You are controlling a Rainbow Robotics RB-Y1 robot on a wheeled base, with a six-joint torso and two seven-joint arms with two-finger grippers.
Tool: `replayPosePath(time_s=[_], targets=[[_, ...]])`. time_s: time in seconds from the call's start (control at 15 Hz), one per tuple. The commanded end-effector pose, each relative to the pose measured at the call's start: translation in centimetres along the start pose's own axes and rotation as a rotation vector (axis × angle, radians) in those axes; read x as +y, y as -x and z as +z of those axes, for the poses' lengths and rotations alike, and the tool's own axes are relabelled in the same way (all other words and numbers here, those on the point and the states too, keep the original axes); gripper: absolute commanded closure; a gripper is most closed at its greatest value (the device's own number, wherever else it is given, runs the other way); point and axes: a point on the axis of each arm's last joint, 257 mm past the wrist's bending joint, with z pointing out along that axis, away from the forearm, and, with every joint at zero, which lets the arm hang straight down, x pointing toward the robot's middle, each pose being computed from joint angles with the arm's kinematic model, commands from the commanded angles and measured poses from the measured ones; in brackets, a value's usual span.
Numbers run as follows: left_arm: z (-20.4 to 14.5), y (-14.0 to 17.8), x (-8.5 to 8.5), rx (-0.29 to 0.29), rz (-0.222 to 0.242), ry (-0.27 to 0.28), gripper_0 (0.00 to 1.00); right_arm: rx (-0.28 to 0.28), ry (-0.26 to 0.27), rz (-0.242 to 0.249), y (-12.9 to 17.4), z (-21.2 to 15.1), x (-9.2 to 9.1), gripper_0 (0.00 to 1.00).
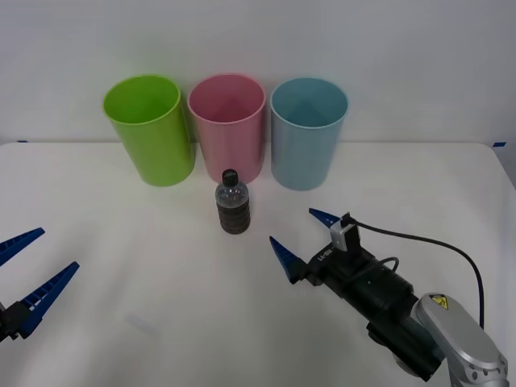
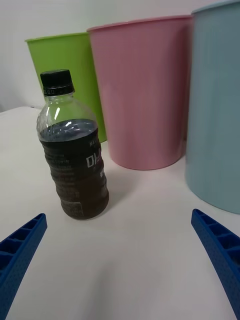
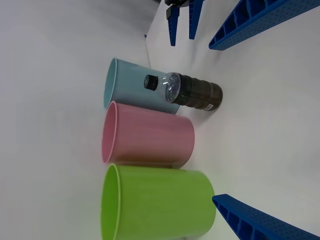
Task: Grasp the object on the table and drop it into the matching bin: aluminum can to the light blue bin, PET bottle to the pink bin.
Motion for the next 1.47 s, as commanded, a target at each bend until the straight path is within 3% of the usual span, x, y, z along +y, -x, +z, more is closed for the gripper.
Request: replayPosePath(time_s=[0.07,0.27,0.47,0.93,1.47], targets=[[0.0,0.0,0.0,0.0,0.0,0.0,0.0,0.014,0.025,-0.007,-0.2,1.7,1.0,0.0],[0.0,0.0,0.0,0.0,0.0,0.0,0.0,0.023,0.054,-0.021,-0.1,3.4,2.2,0.0],[0.0,0.0,0.0,0.0,0.0,0.0,0.0,0.032,0.045,-0.045,0.4,5.0,3.2,0.0],[0.0,0.0,0.0,0.0,0.0,0.0,0.0,0.046,0.062,-0.042,0.3,8.7,5.0,0.0],[0.0,0.0,0.0,0.0,0.0,0.0,0.0,0.07,0.043,-0.056,0.3,11.4,5.3,0.0]])
